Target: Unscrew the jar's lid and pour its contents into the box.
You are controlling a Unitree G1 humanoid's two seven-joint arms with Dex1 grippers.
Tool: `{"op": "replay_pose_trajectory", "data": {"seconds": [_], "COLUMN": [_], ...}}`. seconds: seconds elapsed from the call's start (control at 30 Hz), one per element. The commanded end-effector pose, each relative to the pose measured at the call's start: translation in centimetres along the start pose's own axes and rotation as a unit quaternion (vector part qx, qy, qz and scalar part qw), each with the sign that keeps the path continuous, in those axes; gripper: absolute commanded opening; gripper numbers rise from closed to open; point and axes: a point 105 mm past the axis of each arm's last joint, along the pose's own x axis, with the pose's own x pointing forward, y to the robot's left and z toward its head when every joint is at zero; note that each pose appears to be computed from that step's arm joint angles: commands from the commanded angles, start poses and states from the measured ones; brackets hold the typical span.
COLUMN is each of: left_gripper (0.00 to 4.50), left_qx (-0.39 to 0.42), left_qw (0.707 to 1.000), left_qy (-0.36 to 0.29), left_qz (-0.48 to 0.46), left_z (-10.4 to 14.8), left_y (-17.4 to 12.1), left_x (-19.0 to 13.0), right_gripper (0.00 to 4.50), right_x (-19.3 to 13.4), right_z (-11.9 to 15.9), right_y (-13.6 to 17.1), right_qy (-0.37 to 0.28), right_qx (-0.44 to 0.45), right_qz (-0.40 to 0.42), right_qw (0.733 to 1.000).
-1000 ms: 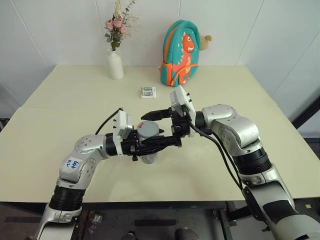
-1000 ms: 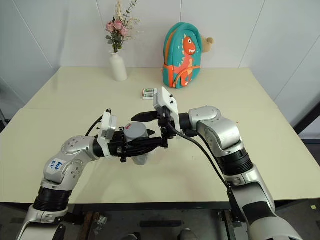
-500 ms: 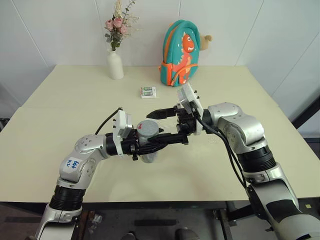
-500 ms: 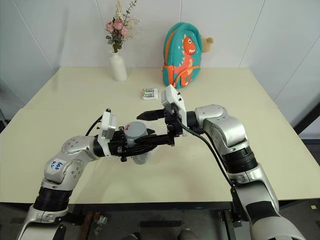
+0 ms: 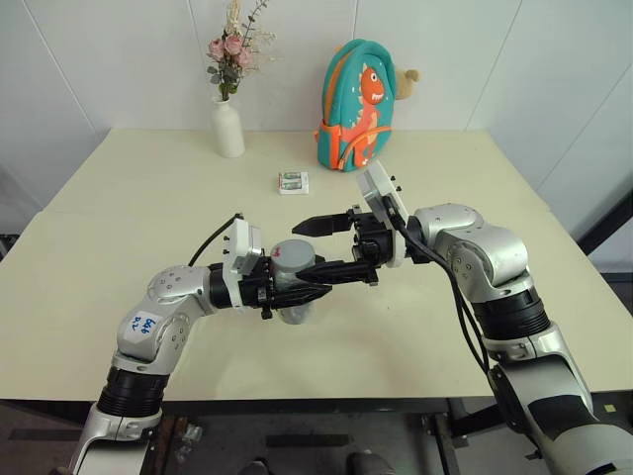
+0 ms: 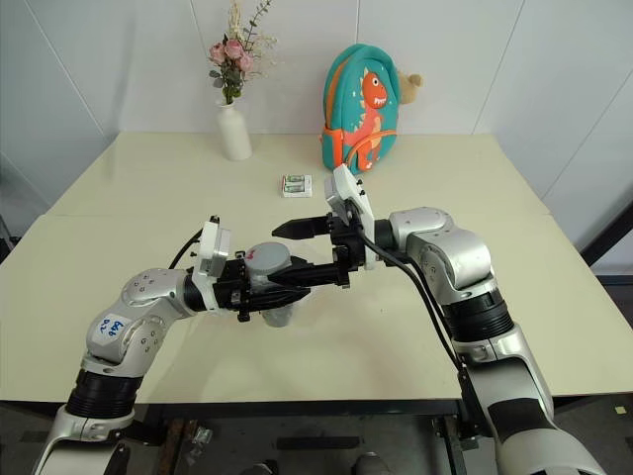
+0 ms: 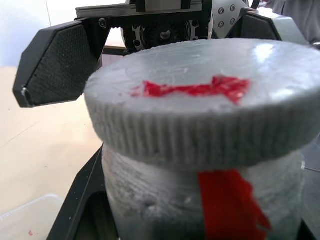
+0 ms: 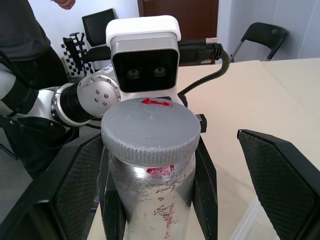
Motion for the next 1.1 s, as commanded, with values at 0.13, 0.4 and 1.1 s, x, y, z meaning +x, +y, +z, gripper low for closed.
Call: {"op": "replay_pose_trajectory", "data": {"seconds": [0.13, 0.4, 1.1], "left_gripper": [2.26, 2.26, 2.26], "left_qx": [0.025, 0.025, 0.026], "left_qw": [1.000, 1.000, 1.000], "left_qy": [-0.011, -0.009, -0.004], "left_qz": [-0.004, -0.004, -0.006], "left_z": [1.2, 1.2, 1.1], "left_y": [-0.4, -0.5, -0.6], "left_x": [-0.2, -0.3, -0.4], "right_gripper": [4.45, 4.45, 2.53], "right_x": [0.3, 0.7, 1.3], "right_z": [1.5, 1.4, 2.5], "right_y": [1.2, 1.0, 0.8], "right_qy": [-0.008, -0.011, -0.044], "right_qx": [-0.027, -0.008, 0.023], "right_qz": [0.033, 0.029, 0.031], "right_qw": [0.999, 0.999, 0.998]}}
